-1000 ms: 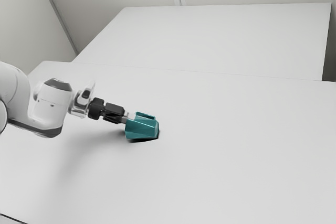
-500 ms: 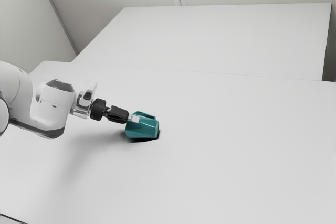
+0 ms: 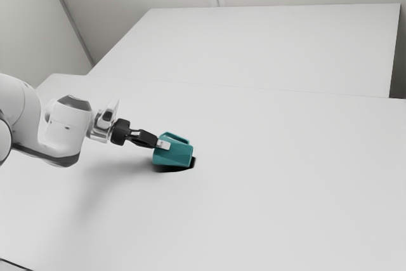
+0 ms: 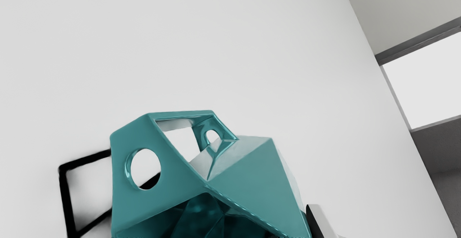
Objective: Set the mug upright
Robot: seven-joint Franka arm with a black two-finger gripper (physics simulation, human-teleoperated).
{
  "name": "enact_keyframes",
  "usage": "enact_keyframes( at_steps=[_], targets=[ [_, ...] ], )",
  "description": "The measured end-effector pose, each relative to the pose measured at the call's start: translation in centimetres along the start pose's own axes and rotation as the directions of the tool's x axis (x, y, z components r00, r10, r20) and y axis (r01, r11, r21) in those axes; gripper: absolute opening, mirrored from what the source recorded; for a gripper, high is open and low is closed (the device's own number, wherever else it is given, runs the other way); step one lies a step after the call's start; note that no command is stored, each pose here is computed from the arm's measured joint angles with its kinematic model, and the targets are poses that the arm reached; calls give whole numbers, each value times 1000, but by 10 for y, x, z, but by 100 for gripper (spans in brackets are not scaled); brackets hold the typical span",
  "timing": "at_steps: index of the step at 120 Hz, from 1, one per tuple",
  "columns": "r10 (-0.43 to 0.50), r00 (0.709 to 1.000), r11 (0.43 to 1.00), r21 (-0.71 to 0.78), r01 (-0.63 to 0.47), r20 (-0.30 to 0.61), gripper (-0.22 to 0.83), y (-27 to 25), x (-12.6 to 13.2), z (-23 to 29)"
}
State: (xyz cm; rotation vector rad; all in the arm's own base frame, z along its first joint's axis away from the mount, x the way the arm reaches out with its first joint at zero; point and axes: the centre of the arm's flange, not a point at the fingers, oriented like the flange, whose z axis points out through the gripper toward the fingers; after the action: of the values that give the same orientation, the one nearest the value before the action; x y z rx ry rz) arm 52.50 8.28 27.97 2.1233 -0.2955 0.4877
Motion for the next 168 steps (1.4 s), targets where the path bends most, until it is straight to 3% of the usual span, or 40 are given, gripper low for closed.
enact_keyframes(
  at_steps=[72,120,146,168],
  targets=[
    [126,992,992,9,-126,8,-15,48,40,0],
    [201,967,962,153,-225,153,-15,84,61,-23],
    [184,949,940,235,-245,255,-15,88,65,-33],
    [178,926,909,306,-284,333,-15,98,85,-35]
  ],
)
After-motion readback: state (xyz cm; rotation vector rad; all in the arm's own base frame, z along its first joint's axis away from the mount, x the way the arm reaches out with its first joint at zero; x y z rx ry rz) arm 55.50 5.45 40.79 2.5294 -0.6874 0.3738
